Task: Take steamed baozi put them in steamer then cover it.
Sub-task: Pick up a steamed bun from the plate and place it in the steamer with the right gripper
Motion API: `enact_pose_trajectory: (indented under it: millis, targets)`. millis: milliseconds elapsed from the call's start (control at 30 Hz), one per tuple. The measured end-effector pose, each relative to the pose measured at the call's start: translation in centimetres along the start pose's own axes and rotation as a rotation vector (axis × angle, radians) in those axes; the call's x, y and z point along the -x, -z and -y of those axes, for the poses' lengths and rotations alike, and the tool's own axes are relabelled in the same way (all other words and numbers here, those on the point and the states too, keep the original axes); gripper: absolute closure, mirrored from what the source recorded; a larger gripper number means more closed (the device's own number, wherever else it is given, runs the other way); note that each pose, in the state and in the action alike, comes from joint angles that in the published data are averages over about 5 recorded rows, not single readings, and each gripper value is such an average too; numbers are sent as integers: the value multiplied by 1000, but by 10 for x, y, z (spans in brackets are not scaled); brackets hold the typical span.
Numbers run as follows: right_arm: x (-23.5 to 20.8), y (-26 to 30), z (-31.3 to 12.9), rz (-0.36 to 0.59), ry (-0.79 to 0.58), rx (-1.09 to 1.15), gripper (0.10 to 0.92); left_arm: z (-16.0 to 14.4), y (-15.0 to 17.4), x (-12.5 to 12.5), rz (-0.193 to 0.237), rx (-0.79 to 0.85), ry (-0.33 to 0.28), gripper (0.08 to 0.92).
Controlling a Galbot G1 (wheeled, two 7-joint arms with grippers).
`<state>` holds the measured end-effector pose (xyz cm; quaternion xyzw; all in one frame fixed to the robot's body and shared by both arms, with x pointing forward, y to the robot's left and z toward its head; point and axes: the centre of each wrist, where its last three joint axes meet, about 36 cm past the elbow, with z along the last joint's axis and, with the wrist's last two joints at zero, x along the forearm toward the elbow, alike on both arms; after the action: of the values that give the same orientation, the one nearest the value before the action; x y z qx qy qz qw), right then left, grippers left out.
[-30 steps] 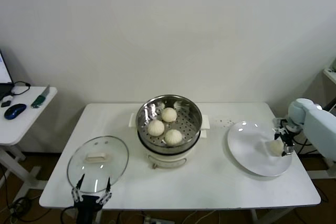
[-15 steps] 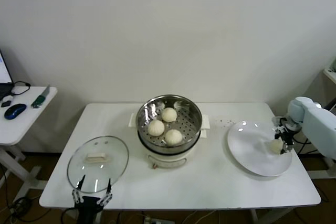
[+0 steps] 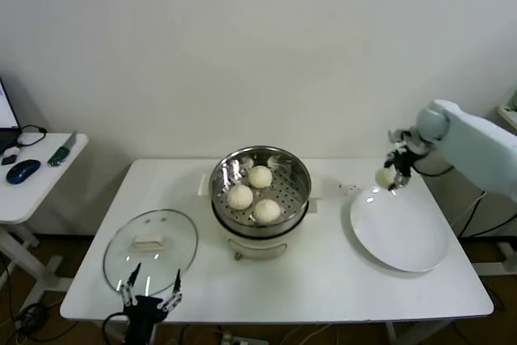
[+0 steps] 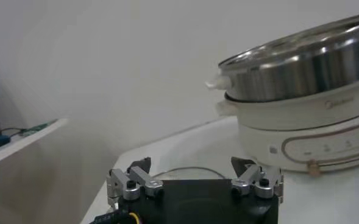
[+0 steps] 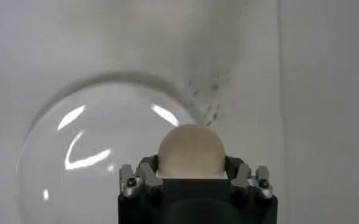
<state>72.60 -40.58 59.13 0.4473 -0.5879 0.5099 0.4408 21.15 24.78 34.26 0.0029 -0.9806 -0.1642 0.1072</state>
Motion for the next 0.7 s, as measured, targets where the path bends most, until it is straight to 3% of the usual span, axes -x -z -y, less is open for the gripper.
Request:
enact_pose_trajectory:
  millis: [367,700]
  targets:
    - [-82,130,25,134,-40,-65,318,3,12,2,31,3,-38,177]
    - [-85,229,12,165,24,-129,318,2,21,5,52,16,-41,177]
